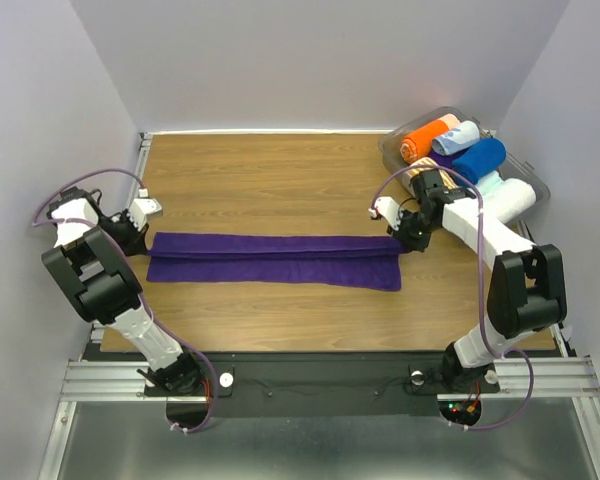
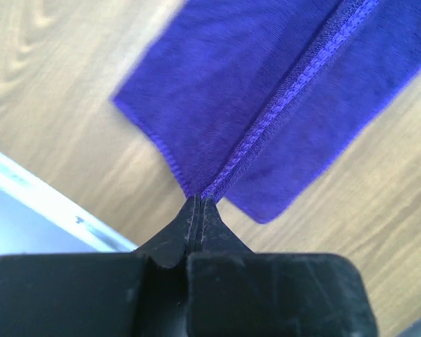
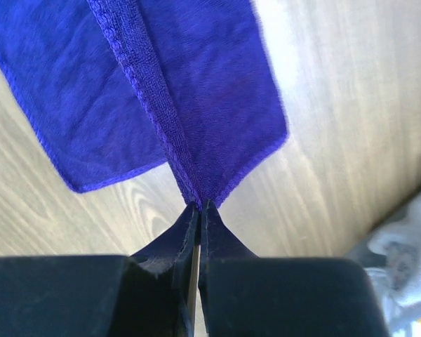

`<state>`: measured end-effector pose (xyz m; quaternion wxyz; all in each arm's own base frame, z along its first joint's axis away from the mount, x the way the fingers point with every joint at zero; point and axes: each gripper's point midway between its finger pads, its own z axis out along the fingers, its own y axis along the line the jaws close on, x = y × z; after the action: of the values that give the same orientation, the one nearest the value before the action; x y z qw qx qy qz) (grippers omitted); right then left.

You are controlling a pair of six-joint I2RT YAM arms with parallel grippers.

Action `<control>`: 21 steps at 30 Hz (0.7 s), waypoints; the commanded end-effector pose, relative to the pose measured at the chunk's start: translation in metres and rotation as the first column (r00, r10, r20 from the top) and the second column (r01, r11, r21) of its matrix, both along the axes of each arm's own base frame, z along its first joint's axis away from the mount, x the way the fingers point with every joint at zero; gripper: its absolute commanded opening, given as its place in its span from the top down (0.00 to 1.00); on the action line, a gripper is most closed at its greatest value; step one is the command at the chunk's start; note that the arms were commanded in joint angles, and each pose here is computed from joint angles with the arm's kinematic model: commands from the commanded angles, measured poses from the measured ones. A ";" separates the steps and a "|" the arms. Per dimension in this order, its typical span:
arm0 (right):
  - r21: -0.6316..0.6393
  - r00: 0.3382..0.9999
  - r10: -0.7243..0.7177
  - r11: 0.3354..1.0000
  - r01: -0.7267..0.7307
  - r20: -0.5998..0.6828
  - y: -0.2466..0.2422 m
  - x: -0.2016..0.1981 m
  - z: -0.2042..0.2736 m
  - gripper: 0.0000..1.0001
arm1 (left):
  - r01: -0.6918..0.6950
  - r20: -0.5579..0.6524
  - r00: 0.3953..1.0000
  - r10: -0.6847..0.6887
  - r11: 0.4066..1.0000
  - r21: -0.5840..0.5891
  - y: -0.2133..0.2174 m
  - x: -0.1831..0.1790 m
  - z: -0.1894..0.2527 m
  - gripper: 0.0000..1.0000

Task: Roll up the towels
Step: Fold the towel

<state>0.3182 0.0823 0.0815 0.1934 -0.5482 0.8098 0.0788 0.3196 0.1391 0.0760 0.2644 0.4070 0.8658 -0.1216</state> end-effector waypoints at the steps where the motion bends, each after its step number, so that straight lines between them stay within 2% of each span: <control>1: -0.031 0.998 0.042 0.999 -0.043 -0.036 -0.006 -0.018 -0.013 0.99 | 0.065 0.007 0.998 -0.065 0.998 0.014 -0.011 -0.022 -0.001 1.00; 6: -0.034 0.996 0.058 0.998 -0.060 -0.074 -0.007 -0.029 -0.030 0.98 | 0.085 -0.033 0.996 -0.084 0.995 0.060 -0.010 -0.038 -0.027 1.00; 13: -0.042 0.995 0.063 0.997 -0.067 -0.081 -0.008 -0.031 -0.038 0.95 | 0.073 -0.047 0.996 -0.070 0.994 0.085 -0.004 -0.038 -0.038 1.00; 21: -0.028 0.999 0.034 0.999 -0.035 -0.035 -0.004 -0.015 -0.022 0.79 | 0.068 -0.025 0.997 -0.067 0.996 0.058 -0.007 -0.030 -0.027 1.00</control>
<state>0.2826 0.0734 0.0429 0.1366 -0.5617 0.8101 0.0976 0.2816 0.1290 0.0323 0.2224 0.4376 0.8627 -0.1217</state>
